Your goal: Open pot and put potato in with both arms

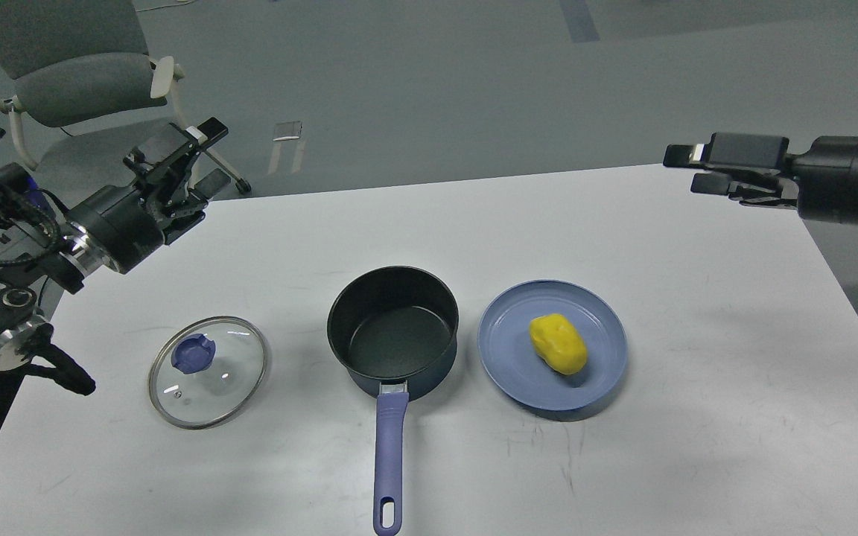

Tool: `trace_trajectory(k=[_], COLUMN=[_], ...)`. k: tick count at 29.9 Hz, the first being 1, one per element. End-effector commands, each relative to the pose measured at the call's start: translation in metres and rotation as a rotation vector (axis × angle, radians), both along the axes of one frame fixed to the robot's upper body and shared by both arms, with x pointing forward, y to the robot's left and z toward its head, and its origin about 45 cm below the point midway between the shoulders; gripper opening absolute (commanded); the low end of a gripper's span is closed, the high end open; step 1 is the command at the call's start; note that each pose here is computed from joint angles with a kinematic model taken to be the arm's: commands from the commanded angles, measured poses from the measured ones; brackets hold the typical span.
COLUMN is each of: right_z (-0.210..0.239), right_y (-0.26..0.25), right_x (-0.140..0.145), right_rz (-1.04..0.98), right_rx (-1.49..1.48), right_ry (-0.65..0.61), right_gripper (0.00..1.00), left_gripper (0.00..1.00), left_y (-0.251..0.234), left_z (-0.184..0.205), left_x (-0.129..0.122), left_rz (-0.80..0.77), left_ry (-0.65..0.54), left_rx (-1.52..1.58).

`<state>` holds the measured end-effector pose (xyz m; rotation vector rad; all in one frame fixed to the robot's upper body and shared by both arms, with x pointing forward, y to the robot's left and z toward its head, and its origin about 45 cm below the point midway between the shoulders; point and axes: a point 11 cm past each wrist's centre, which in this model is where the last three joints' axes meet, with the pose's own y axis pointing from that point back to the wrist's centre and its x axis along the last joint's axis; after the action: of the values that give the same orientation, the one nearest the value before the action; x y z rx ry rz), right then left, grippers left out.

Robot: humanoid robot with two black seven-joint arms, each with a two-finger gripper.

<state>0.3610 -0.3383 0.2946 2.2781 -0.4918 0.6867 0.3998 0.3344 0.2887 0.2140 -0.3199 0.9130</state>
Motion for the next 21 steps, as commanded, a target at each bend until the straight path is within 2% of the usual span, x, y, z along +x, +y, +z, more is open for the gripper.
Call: trace_trajectory(k=[1, 8, 11, 21], right_z=[-0.002, -0.025, -0.045, -0.078], right_y=[0.014, 0.056, 0.071, 0.082], right_x=[0.003, 0.004, -0.003, -0.010], right_rz=[0.159, 0.382, 0.463, 0.554], right_rx=[-0.232, -0.426, -0.480, -0.600], right_ry=[-0.027, 0.005, 0.056, 0.178], right_gripper=[1.00, 1.00, 1.00, 1.00], left_gripper=[0.97, 0.97, 0.97, 0.97], left_y=[-0.001, -0.002, -0.003, -0.008], left_z=[-0.001, -0.001, -0.001, 0.003], left_x=[0.000, 0.000, -0.001, -0.003], left_rz=[-0.004, -0.007, -0.009, -0.028], left_ry=[0.003, 0.003, 0.002, -0.003], left_rx=[0.001, -0.002, -0.003, -0.009])
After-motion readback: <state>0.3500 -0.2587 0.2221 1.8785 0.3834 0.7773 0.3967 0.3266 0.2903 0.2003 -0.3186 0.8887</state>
